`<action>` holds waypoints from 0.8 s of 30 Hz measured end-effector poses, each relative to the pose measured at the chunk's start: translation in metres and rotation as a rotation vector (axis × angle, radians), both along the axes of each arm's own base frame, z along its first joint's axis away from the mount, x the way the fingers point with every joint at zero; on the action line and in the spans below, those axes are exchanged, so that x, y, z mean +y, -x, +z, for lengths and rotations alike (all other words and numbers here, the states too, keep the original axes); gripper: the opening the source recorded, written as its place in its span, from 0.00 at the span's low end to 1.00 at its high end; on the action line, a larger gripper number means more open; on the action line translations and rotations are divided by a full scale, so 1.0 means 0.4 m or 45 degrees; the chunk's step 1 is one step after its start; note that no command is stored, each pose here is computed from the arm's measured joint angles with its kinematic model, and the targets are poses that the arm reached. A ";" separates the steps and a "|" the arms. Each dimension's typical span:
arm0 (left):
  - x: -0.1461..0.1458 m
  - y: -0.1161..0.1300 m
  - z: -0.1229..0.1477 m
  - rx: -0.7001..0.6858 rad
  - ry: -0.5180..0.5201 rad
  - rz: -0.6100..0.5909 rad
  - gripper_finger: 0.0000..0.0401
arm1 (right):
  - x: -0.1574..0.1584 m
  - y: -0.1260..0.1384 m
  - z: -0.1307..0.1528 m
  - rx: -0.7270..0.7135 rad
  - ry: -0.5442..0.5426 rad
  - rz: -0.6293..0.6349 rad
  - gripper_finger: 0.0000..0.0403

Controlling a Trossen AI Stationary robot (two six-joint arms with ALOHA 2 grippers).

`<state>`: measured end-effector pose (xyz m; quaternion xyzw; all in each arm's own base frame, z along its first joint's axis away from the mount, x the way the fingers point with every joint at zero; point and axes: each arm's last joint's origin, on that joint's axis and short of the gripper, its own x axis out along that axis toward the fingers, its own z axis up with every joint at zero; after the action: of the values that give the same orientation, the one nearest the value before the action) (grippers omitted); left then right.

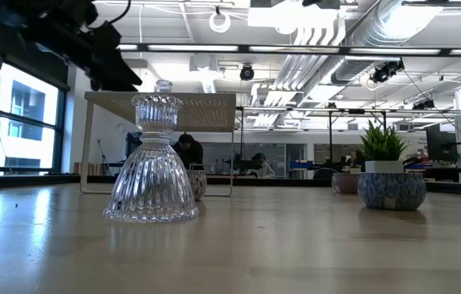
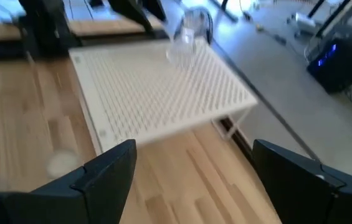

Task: Pick & Place candle stick holders
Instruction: Put the blue candle on the shelf

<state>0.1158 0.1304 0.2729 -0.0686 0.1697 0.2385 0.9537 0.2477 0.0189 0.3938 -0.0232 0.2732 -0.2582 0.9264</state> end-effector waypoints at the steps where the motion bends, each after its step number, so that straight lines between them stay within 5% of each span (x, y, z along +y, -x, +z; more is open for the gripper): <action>1: -0.010 0.006 0.003 -0.003 0.010 -0.012 0.63 | 0.000 0.004 -0.006 0.026 -0.017 -0.008 0.78; 12: -0.089 0.055 0.035 -0.154 0.127 -0.162 0.63 | 0.003 0.051 -0.057 0.318 -0.266 -0.019 0.78; 18: -0.118 0.066 0.036 -0.191 0.204 -0.359 0.63 | 0.006 0.067 -0.157 0.545 -0.445 -0.054 0.78; 24: -0.130 0.066 0.040 -0.239 0.248 -0.533 0.63 | 0.017 0.048 -0.278 0.570 -0.588 0.006 0.78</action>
<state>0.0896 0.0785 0.2887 -0.1455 0.1129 0.0109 0.9828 0.2283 0.0257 0.2825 0.1306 0.5216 -0.1758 0.8246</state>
